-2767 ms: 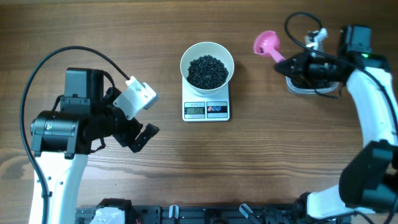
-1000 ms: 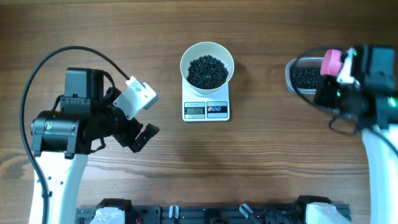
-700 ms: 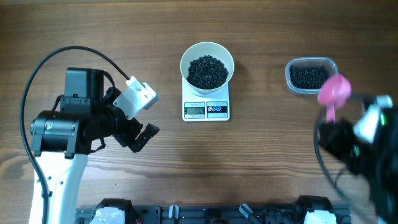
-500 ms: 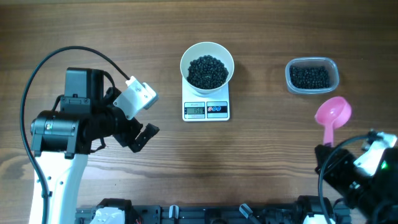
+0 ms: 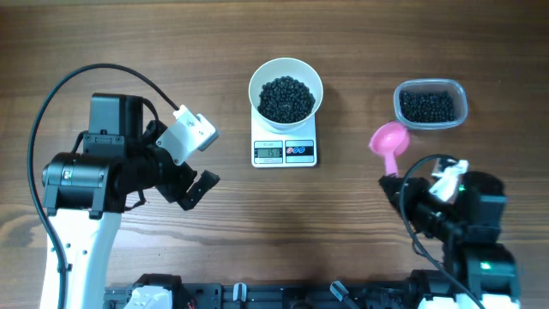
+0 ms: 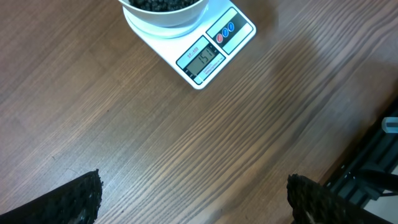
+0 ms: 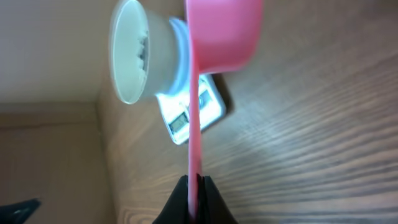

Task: Scoop item into bowl and weigh 150g on scale
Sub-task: 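Bring the scoop down toward the table in front of the tub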

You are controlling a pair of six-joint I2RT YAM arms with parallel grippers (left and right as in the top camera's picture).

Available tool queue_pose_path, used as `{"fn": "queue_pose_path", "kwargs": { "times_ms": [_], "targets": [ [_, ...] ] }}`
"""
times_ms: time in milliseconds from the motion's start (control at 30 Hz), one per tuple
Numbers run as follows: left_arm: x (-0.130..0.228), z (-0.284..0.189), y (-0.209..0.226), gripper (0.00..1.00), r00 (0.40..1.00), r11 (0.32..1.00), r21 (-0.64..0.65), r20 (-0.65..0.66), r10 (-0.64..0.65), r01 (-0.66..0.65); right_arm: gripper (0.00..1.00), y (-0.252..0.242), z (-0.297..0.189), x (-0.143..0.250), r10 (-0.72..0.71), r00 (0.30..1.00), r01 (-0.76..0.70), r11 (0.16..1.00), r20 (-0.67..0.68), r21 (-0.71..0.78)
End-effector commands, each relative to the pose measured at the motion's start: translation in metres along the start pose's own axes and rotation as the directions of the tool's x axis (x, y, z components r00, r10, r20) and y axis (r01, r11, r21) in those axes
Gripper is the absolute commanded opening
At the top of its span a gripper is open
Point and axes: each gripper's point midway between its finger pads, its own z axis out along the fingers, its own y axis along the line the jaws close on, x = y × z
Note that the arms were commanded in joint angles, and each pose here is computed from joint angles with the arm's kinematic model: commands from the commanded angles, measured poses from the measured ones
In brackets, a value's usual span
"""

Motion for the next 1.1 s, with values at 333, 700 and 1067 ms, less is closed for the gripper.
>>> {"fn": "queue_pose_path", "kwargs": {
  "times_ms": [333,700,1067],
  "targets": [
    [-0.003,-0.004,-0.002,1.00,1.000,1.000,0.006,0.025,-0.004,0.004,0.20,-0.067,0.036,0.030,0.207,0.976,-0.202,0.976,-0.065,0.077],
    [-0.003,-0.004,-0.002,1.00,1.000,1.000,0.006,0.025,-0.004,0.004,1.00,-0.094,0.034,0.011,0.136,0.989,-0.146,0.969,0.066,0.197],
    [-0.003,-0.004,-0.002,1.00,1.000,1.000,0.006,0.025,-0.004,0.004,1.00,-0.096,0.031,-0.014,-0.084,0.986,0.046,0.968,0.147,0.245]
  ]
}}
